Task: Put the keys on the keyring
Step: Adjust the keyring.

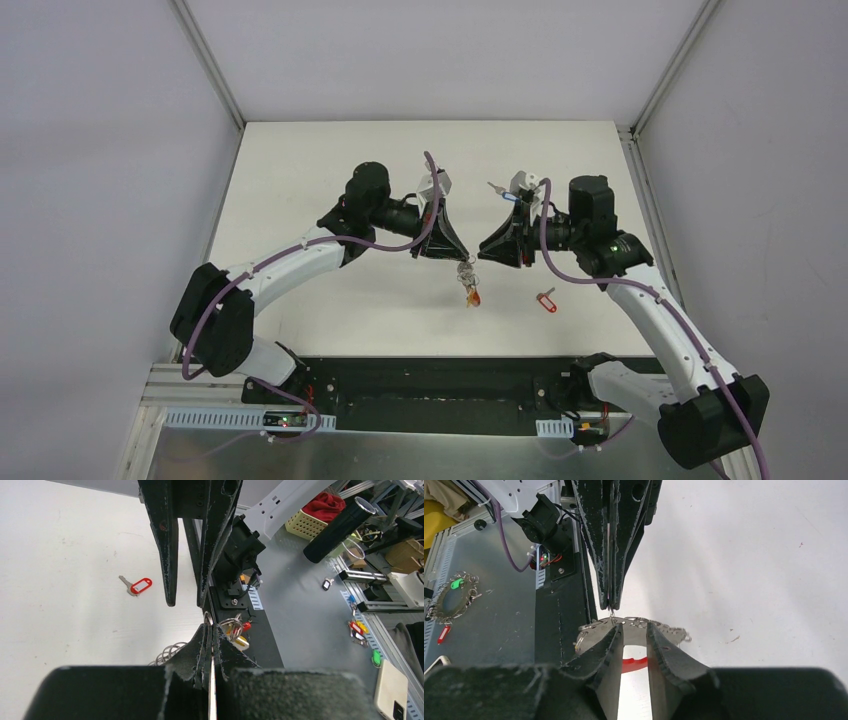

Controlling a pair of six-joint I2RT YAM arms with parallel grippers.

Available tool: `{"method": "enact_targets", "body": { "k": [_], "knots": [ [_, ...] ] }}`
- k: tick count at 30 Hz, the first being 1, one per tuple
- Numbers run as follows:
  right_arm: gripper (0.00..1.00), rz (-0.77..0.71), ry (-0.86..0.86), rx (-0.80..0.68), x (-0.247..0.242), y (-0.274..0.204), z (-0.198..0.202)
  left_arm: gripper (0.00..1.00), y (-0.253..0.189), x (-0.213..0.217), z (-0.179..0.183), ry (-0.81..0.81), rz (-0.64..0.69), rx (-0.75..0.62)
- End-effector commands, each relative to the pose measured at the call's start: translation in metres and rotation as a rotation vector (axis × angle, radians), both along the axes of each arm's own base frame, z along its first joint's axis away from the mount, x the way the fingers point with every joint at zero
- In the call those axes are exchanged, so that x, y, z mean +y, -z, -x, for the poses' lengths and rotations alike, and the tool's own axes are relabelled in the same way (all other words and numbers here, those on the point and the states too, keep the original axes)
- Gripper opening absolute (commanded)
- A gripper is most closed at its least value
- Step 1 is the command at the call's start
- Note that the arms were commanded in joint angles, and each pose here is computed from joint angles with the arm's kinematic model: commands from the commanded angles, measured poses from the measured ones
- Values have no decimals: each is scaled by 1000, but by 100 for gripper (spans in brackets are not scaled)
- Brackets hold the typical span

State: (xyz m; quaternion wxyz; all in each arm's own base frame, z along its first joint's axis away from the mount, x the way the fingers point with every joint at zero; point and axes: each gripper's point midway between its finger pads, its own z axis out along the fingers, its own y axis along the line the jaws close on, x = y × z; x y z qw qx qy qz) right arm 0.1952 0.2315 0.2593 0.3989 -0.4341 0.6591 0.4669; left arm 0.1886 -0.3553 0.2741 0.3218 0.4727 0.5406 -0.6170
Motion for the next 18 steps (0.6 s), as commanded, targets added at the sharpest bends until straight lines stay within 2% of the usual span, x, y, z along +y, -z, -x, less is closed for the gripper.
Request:
{"method": "enact_targets", "body": {
  "k": [1, 6, 18],
  "knots": [
    [26, -31, -39, -55, 3, -14, -1, 0, -16, 1, 6, 40, 55, -53],
    [27, -48, -101, -45, 5, -13, 9, 0, -17, 0, 4, 27, 57, -51],
    [30, -48, -127, -51, 4, -8, 17, 0, -17, -3, -1, 8, 61, -24]
  ]
}}
